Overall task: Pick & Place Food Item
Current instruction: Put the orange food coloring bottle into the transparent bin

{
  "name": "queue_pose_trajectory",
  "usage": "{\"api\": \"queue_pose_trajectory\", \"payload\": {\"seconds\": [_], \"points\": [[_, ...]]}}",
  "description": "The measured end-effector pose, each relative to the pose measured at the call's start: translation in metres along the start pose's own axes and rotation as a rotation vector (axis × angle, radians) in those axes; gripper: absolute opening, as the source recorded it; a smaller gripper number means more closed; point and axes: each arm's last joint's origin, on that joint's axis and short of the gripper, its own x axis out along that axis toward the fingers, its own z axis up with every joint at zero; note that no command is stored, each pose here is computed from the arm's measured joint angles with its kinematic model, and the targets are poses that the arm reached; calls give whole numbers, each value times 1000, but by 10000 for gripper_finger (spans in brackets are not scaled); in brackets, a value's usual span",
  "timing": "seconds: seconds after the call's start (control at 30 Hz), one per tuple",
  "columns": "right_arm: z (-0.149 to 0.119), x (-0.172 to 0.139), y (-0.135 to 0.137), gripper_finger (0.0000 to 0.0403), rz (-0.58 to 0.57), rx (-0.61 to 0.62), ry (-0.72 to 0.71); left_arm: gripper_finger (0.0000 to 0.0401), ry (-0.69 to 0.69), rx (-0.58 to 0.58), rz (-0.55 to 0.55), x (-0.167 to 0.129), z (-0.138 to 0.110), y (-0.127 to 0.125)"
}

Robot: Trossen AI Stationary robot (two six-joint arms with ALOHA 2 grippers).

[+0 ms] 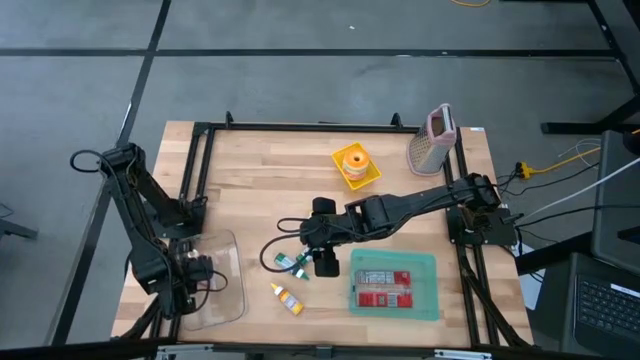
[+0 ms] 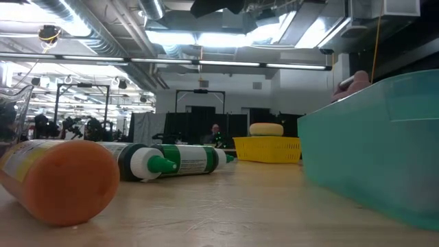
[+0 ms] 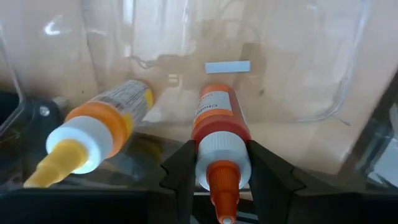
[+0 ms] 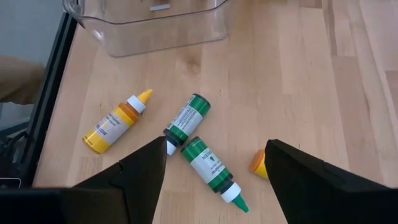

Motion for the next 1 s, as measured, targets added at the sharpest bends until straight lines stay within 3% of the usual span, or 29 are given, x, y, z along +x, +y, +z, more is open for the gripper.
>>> {"api": "queue_pose_trajectory", "payload": {"seconds": [0.5,1.0], "points": [[0,0,0,268,1,-1,-2,116,-7,-1,-16,8,0,1],[0,0,0,268,1,-1,-2,206,-65,-2,-29,2,1,2]]}}
